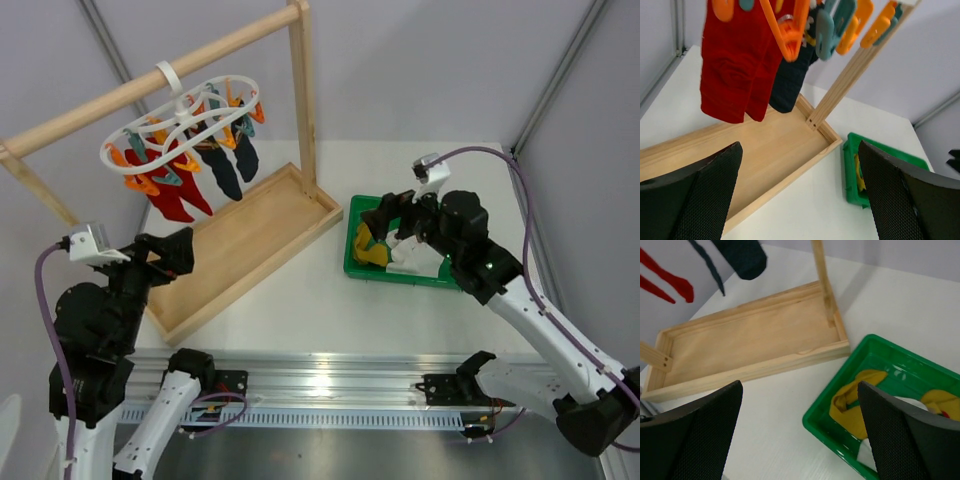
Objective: Clip the socks to the hanger
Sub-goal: Open the clamp at the hanger.
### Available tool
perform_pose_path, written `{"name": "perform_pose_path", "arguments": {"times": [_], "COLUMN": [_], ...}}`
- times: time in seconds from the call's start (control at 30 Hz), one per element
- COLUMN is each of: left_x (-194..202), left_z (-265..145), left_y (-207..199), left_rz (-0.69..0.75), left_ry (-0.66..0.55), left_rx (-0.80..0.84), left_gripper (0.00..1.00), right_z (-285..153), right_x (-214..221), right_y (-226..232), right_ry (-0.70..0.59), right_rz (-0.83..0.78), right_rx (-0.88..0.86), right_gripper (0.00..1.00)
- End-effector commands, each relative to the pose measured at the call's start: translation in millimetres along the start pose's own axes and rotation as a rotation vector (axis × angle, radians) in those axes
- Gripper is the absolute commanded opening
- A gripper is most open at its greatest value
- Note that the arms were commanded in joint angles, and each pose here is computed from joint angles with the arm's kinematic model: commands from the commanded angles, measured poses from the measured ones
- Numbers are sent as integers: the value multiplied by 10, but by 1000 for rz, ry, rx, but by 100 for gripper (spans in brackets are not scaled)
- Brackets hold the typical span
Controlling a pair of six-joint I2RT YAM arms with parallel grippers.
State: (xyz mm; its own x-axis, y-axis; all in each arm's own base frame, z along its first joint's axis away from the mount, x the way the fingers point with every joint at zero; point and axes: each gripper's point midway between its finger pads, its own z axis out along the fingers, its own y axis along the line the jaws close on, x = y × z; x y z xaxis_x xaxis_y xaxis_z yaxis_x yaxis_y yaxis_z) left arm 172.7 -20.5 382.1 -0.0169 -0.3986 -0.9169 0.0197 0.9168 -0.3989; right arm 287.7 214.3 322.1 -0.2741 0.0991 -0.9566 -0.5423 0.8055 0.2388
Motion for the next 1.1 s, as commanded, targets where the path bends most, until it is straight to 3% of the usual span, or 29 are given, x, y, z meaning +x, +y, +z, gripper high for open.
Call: {"name": "perform_pose_path", "arguments": {"times": [0.0,0.13,0.33,0.7,1.07], "left_x": [-438,-844,-1177,-1121,-1123], "left_z": [-83,-155,-62,335,416], "left_y": [47,54,-42,47,118], "left_rz": [-66,-76,-54,10,38], "left_ry": [-115,-219,-257,-124,-104], "left_rx": [-85,-132,-150,-291,-349], "left_gripper": [100,100,100,99,90], "right_z": [59,155,251,295,159], "right_x": [-529,-640,-707,-641,-494], "right_y": [374,591,747,836,799], "right_ry": [-145,-168,-187,-199,-185], "right_rz": [-52,-88,-89,-71,-64], "right_rx": [-99,-142,-190,-226,-234], "right_gripper": [99,99,99,99,99]}}
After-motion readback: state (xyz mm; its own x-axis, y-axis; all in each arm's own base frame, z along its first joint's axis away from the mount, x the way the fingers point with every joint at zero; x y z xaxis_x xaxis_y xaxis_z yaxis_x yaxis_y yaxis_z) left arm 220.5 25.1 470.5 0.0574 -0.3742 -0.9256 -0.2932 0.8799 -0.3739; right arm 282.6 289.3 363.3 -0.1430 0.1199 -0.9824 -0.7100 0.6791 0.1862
